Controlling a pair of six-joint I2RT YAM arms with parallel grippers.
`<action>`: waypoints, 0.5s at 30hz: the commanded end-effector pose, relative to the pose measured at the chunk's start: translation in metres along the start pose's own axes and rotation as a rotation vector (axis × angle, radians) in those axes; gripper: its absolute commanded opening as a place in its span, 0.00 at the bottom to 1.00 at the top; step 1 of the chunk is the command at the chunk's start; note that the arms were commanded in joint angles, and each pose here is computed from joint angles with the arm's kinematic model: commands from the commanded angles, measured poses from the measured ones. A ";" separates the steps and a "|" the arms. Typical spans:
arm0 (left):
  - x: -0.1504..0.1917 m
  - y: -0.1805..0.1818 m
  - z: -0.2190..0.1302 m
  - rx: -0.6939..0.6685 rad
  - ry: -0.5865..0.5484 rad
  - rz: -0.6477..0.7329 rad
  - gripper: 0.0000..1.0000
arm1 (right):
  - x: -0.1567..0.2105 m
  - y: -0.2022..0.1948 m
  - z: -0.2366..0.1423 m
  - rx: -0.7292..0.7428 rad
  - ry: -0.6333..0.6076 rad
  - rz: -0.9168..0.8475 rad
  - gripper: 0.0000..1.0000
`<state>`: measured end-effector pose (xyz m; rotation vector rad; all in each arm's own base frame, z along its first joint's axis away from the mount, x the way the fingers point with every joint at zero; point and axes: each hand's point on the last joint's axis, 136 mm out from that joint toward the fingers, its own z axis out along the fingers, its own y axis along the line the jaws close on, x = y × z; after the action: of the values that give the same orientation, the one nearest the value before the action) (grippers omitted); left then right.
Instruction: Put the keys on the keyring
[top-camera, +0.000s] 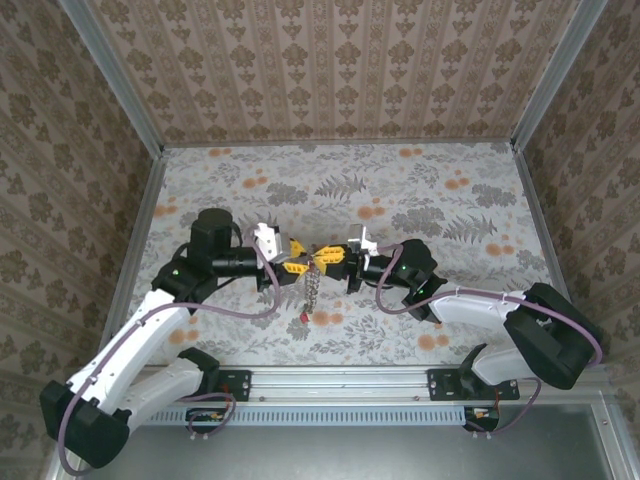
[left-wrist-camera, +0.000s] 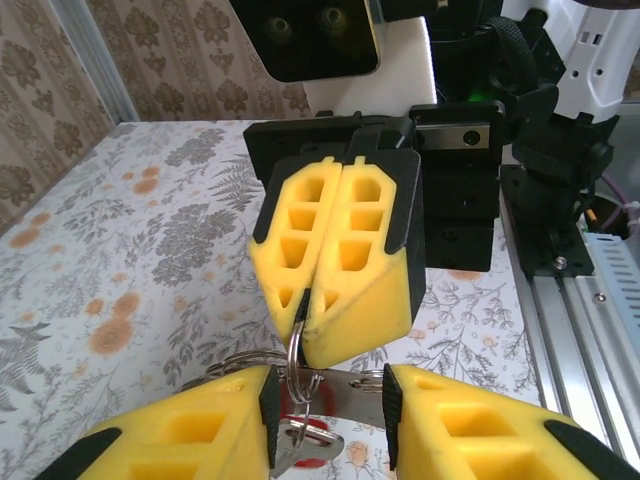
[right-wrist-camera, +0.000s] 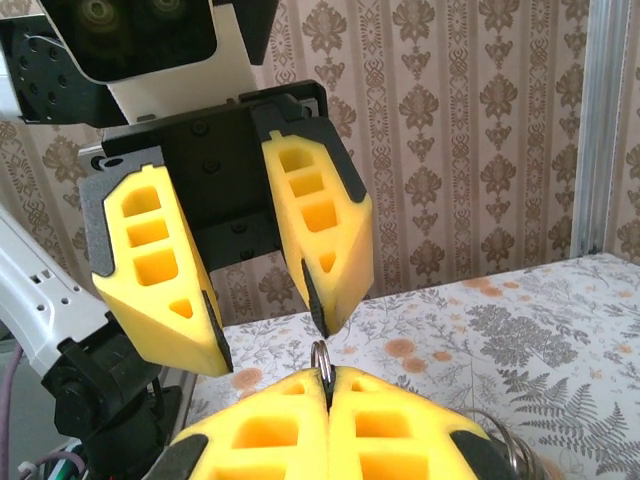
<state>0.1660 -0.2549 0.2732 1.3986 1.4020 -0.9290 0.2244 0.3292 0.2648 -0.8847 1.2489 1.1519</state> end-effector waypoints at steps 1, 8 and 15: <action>-0.012 -0.007 -0.002 0.051 -0.029 -0.010 0.28 | -0.034 0.012 0.003 -0.046 -0.087 -0.078 0.00; -0.004 0.004 -0.001 -0.004 0.012 -0.039 0.31 | -0.038 0.015 0.003 -0.062 -0.101 -0.086 0.00; -0.002 0.014 0.003 -0.035 0.020 -0.066 0.32 | -0.038 0.018 0.004 -0.076 -0.097 -0.090 0.00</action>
<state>0.1742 -0.2560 0.2612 1.3777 1.4887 -0.9354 0.2214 0.3304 0.2664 -0.9001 1.2357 1.1595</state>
